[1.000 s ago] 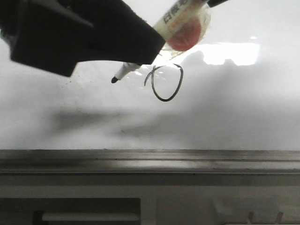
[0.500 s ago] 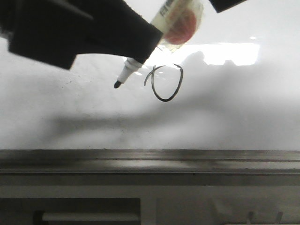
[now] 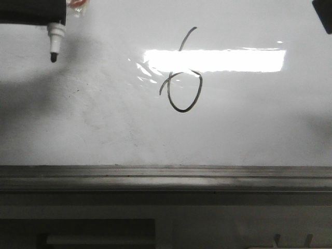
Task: Write number 6 on whiteboard
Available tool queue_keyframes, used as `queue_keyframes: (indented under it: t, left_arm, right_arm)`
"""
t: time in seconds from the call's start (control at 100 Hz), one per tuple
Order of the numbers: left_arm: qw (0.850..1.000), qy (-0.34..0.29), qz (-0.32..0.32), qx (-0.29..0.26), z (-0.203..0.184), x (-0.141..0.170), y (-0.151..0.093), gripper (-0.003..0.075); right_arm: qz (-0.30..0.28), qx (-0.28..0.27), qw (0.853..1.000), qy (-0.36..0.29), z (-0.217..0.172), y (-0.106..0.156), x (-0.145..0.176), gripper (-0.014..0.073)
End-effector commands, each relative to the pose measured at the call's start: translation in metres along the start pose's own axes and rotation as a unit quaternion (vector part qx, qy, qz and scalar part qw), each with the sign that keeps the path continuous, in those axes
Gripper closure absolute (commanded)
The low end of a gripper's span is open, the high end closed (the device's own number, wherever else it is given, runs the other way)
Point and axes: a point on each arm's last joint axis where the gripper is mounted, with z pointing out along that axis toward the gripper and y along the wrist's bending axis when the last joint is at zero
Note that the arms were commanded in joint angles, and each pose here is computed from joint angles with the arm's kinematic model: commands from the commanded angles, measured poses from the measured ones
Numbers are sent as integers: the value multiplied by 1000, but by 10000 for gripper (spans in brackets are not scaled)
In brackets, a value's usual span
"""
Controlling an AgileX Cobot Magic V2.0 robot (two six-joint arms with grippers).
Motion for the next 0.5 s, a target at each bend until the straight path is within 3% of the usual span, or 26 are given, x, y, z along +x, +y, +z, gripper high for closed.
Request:
queue_keyframes:
  t: [0.0, 0.49]
  left_arm:
    - [998, -35, -46, -23, 1, -8, 3, 741]
    - [996, 14, -55, -63, 29, 10, 13, 740]
  right_arm:
    - [22, 21, 998, -57, -6, -1, -6, 147]
    - [25, 26, 998, -59, -5, -2, -4, 147]
